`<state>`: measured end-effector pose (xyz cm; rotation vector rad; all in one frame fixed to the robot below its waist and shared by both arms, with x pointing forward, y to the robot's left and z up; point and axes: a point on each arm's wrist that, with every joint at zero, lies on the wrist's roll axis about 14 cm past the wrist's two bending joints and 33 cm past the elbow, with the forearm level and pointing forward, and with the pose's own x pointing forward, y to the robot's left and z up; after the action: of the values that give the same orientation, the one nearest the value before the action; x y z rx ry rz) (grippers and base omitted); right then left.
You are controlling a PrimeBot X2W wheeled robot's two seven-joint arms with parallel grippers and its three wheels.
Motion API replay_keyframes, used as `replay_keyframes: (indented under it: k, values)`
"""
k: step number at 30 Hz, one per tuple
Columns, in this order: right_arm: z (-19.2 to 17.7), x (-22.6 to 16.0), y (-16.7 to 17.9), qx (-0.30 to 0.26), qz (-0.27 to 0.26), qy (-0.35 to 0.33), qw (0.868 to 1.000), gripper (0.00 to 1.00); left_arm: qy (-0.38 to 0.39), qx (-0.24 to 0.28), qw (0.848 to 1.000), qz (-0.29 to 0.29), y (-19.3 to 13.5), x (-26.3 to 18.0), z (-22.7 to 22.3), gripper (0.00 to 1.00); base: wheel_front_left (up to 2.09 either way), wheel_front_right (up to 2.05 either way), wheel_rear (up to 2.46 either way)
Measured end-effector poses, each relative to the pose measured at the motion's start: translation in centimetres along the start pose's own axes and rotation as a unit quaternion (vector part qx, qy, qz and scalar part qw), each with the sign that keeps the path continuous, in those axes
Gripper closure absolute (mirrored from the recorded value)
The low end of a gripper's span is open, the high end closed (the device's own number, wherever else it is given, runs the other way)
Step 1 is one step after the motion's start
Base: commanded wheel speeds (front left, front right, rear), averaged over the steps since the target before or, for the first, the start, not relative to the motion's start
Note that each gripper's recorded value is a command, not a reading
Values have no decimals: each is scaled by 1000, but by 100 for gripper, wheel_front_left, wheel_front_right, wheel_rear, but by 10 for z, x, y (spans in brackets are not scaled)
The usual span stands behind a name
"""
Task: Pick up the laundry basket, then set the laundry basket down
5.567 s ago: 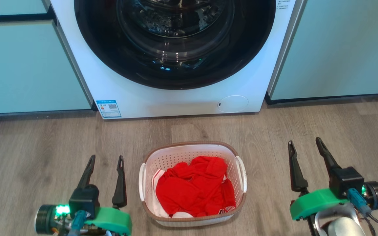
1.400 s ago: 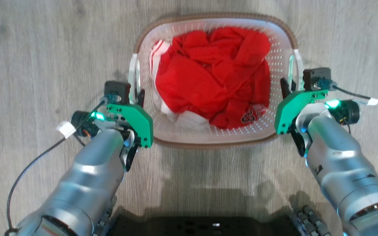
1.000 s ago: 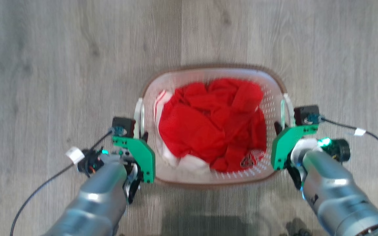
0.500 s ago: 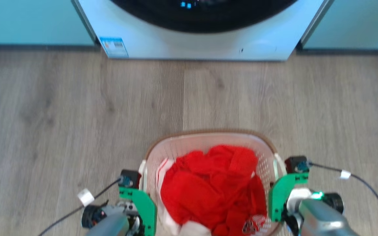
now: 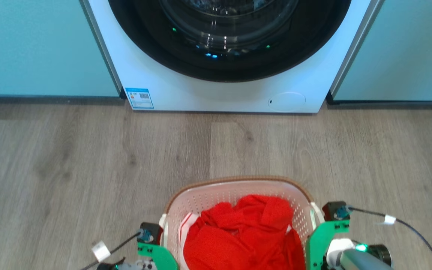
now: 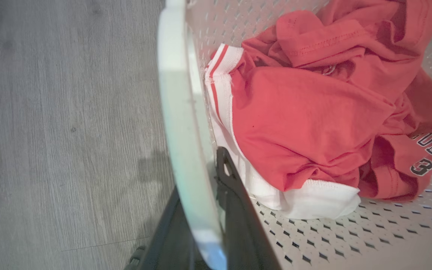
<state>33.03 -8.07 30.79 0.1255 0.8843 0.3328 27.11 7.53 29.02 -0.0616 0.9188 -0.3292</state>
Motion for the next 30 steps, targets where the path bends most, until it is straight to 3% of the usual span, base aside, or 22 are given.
replay_keyframes:
  k: [30]
  values:
    - [-15,-10,4,-5,3,10,1000,100,-2,11,1000,-2,-5,-8,-12,100,0,0,0]
